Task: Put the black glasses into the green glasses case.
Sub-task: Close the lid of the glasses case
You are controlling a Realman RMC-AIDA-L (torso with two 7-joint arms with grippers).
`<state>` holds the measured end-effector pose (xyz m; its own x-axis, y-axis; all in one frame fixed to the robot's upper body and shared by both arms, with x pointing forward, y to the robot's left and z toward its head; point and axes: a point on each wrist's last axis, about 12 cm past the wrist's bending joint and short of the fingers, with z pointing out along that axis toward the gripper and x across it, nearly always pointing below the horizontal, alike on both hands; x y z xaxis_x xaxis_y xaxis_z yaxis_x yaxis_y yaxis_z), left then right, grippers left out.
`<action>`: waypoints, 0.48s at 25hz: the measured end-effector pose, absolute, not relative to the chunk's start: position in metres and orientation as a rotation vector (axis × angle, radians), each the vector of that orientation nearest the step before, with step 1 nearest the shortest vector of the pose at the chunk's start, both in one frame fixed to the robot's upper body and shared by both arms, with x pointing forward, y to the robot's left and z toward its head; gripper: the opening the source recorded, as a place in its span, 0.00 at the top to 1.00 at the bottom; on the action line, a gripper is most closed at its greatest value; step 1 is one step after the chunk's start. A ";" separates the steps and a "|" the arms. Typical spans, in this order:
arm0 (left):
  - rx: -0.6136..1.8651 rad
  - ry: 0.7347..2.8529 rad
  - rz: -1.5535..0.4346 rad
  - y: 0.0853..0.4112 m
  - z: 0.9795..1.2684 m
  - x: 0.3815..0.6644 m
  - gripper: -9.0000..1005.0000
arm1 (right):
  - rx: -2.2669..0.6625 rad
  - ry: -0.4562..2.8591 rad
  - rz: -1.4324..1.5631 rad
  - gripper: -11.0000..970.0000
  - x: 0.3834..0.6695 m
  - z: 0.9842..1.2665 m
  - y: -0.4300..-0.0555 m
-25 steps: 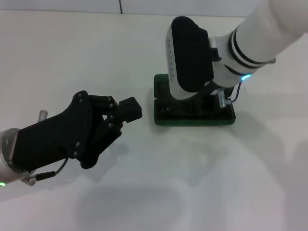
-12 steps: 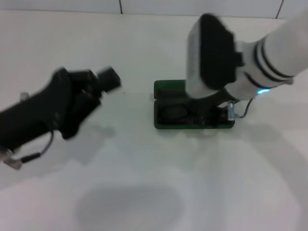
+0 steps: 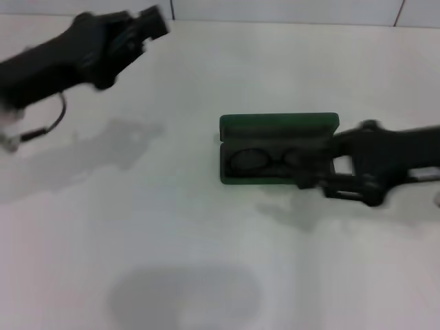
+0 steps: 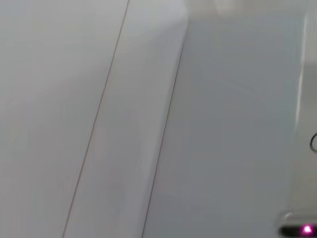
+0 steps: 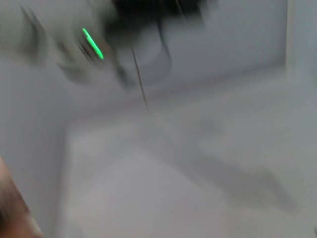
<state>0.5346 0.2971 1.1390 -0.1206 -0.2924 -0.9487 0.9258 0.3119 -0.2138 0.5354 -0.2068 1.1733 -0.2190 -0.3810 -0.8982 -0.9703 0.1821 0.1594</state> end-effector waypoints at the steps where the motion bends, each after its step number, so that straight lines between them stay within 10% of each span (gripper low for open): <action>1: 0.688 1.303 -1.175 0.294 1.142 0.543 0.93 | -1.240 1.688 1.072 0.67 0.528 1.169 -0.219; 12: 0.959 1.750 -1.021 0.202 1.140 0.620 0.83 | -0.763 1.345 1.296 0.67 0.439 1.130 -0.331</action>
<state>0.6201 0.2017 1.1396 -0.3246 0.1847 -0.9276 0.8985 0.3665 -0.2415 0.4393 -0.3306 1.1301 -0.2274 0.2186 -0.9490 -0.9403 0.2041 0.2723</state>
